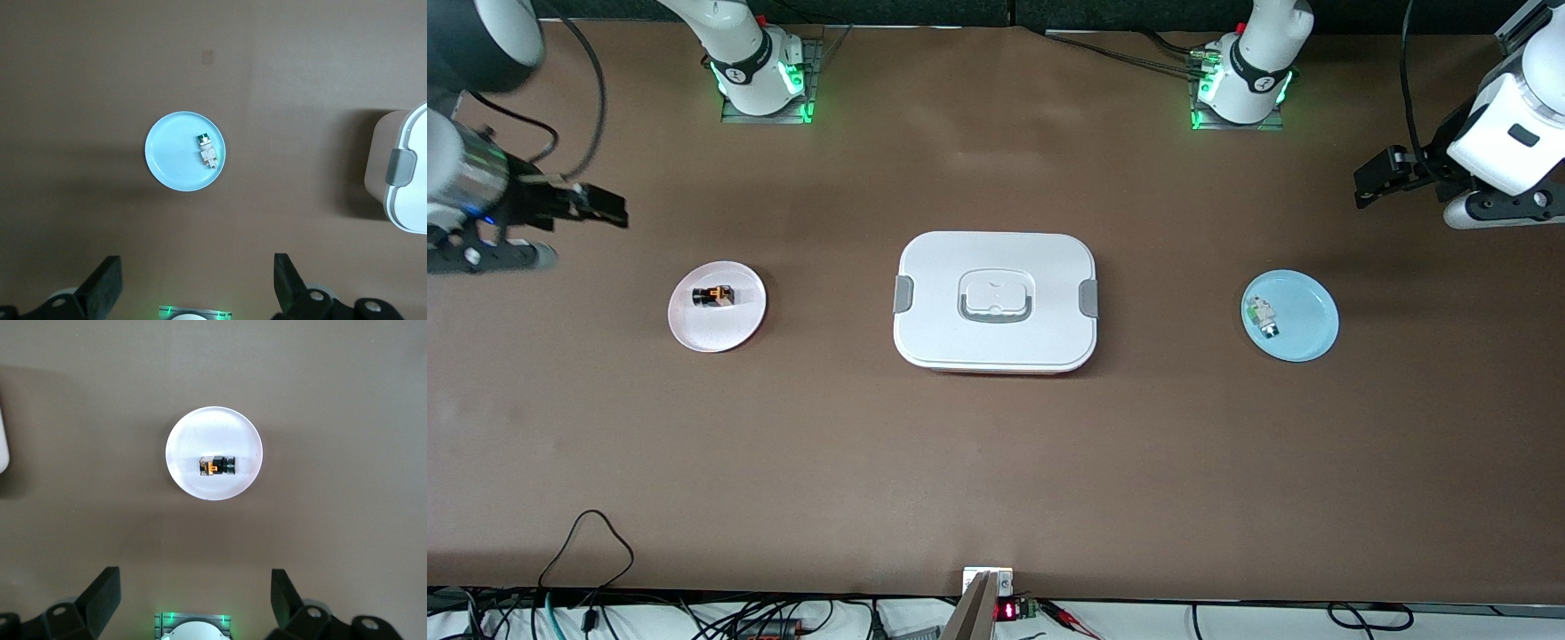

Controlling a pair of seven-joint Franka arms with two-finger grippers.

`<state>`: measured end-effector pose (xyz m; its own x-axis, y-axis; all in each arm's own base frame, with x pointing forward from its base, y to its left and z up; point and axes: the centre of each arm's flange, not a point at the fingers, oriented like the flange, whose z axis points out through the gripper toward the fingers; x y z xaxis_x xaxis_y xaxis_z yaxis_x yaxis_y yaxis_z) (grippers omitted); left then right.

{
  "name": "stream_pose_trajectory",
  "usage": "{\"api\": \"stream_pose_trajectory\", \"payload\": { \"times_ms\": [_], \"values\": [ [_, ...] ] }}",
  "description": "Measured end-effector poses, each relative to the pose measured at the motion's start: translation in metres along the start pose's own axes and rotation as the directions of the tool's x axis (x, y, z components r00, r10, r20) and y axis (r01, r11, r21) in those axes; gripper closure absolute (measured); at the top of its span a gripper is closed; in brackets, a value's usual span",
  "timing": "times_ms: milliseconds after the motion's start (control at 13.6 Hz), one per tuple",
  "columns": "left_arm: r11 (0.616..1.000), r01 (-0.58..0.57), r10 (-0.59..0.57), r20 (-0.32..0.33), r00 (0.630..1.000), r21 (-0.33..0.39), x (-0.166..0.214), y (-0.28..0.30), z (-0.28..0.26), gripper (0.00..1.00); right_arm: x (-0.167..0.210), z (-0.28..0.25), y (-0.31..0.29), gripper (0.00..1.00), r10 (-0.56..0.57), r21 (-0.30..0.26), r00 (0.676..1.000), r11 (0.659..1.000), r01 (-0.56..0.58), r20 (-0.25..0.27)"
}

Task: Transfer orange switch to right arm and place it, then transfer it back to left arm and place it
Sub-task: 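Move the right gripper back down over the switch on the white plate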

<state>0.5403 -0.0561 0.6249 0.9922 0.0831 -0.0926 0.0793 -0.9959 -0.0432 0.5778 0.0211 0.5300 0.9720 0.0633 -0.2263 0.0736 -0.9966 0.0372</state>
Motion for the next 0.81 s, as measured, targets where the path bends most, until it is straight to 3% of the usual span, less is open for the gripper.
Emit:
{"api": "stream_pose_trajectory", "payload": {
  "times_ms": [368,809],
  "values": [
    [1.000,0.000,0.000,0.000,1.000,0.000,0.000,0.000,0.000,0.00,0.048,0.062,-0.006,0.00,-0.003,0.008,1.000,1.000,0.002,0.028],
    [1.000,0.000,0.000,0.000,1.000,0.000,0.000,0.000,0.000,0.00,0.055,0.174,0.027,0.00,0.059,0.023,0.998,0.998,-0.059,0.000]
  ]
}}
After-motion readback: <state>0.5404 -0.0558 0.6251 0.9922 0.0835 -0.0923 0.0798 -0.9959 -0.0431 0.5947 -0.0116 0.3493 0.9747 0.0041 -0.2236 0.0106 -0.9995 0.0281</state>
